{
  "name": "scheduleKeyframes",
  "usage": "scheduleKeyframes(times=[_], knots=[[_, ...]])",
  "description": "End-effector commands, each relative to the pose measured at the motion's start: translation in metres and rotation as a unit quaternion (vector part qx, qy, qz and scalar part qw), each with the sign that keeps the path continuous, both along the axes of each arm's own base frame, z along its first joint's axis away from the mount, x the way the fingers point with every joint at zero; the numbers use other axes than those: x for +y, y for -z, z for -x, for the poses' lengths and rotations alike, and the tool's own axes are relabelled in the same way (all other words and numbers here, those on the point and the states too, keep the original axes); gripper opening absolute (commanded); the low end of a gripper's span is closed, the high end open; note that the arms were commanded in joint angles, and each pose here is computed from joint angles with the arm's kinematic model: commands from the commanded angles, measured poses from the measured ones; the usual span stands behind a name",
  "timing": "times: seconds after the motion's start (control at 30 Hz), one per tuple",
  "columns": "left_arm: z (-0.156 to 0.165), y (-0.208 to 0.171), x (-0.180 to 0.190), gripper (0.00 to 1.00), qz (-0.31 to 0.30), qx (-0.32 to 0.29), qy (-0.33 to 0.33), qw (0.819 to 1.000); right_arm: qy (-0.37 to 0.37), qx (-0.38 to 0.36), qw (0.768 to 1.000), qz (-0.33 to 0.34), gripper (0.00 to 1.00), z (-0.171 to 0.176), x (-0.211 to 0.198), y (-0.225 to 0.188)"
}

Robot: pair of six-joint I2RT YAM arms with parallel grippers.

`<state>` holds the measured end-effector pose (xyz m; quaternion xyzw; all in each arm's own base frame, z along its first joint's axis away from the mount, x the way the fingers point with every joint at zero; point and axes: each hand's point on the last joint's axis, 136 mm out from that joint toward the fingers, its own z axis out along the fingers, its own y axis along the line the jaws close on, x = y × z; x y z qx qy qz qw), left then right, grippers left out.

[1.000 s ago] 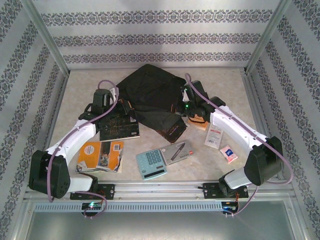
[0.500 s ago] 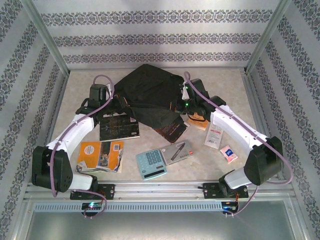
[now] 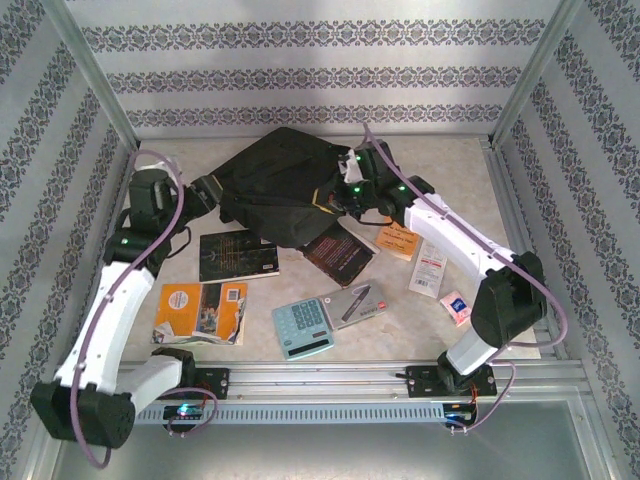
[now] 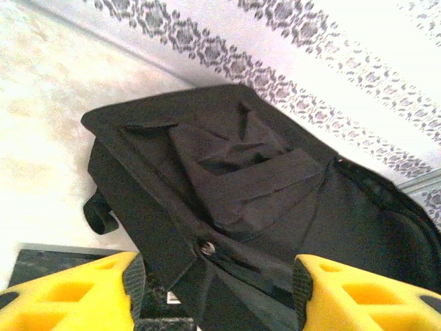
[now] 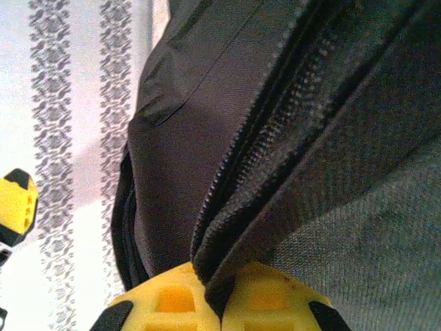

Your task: Pack the student bag

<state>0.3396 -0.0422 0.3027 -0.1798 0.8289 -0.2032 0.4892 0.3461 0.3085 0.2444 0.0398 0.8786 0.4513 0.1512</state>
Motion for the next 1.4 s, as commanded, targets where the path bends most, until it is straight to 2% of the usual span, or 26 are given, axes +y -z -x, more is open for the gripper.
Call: scheduleKeyframes(times=[0.0, 0.2, 0.4, 0.47, 0.5, 0.57, 0.6, 0.63, 0.77, 0.93, 1.0, 1.2, 1.37], knots=[[0.016, 0.004, 0.009, 0.60, -0.034, 0.027, -0.010, 0.999, -0.047, -0.016, 0.998, -0.046, 0.00, 0.013, 0.030, -0.037], [0.031, -0.013, -0.008, 0.60, -0.049, 0.021, 0.039, 0.998, -0.124, -0.046, 0.991, -0.018, 0.00, 0.048, 0.037, -0.020], [0.040, -0.005, -0.051, 0.58, -0.077, 0.039, 0.125, 0.988, -0.178, -0.039, 0.983, 0.036, 0.00, 0.097, 0.021, 0.035], [0.043, 0.003, -0.071, 0.58, -0.100, 0.051, 0.160, 0.981, -0.194, -0.042, 0.976, 0.086, 0.03, 0.109, 0.012, 0.056], [0.043, 0.011, -0.082, 0.57, -0.111, 0.062, 0.176, 0.976, -0.190, -0.040, 0.974, 0.116, 0.19, 0.110, 0.003, 0.068], [0.044, 0.024, -0.097, 0.57, -0.118, 0.079, 0.197, 0.970, -0.171, -0.037, 0.972, 0.160, 0.65, 0.107, -0.011, 0.083], [0.043, 0.031, -0.104, 0.58, -0.116, 0.084, 0.202, 0.969, -0.155, -0.040, 0.970, 0.182, 0.79, 0.103, -0.019, 0.088], [0.042, 0.037, -0.108, 0.58, -0.111, 0.085, 0.205, 0.969, -0.135, -0.044, 0.971, 0.194, 0.85, 0.098, -0.026, 0.088], [0.040, 0.054, -0.131, 0.60, -0.088, 0.094, 0.234, 0.964, -0.021, -0.049, 0.983, 0.174, 0.82, 0.077, -0.053, 0.078], [0.044, 0.070, -0.171, 0.62, -0.120, 0.120, 0.313, 0.935, 0.082, -0.020, 0.989, 0.121, 0.72, 0.062, -0.081, 0.078], [0.048, 0.078, -0.189, 0.63, -0.137, 0.131, 0.350, 0.917, 0.110, -0.015, 0.987, 0.113, 0.72, 0.060, -0.092, 0.082], [0.059, 0.110, -0.231, 0.66, -0.201, 0.179, 0.421, 0.866, 0.130, -0.007, 0.984, 0.121, 0.70, 0.060, -0.108, 0.093], [0.060, 0.130, -0.254, 0.66, -0.238, 0.202, 0.444, 0.840, 0.138, -0.005, 0.983, 0.121, 0.66, 0.064, -0.118, 0.098]])
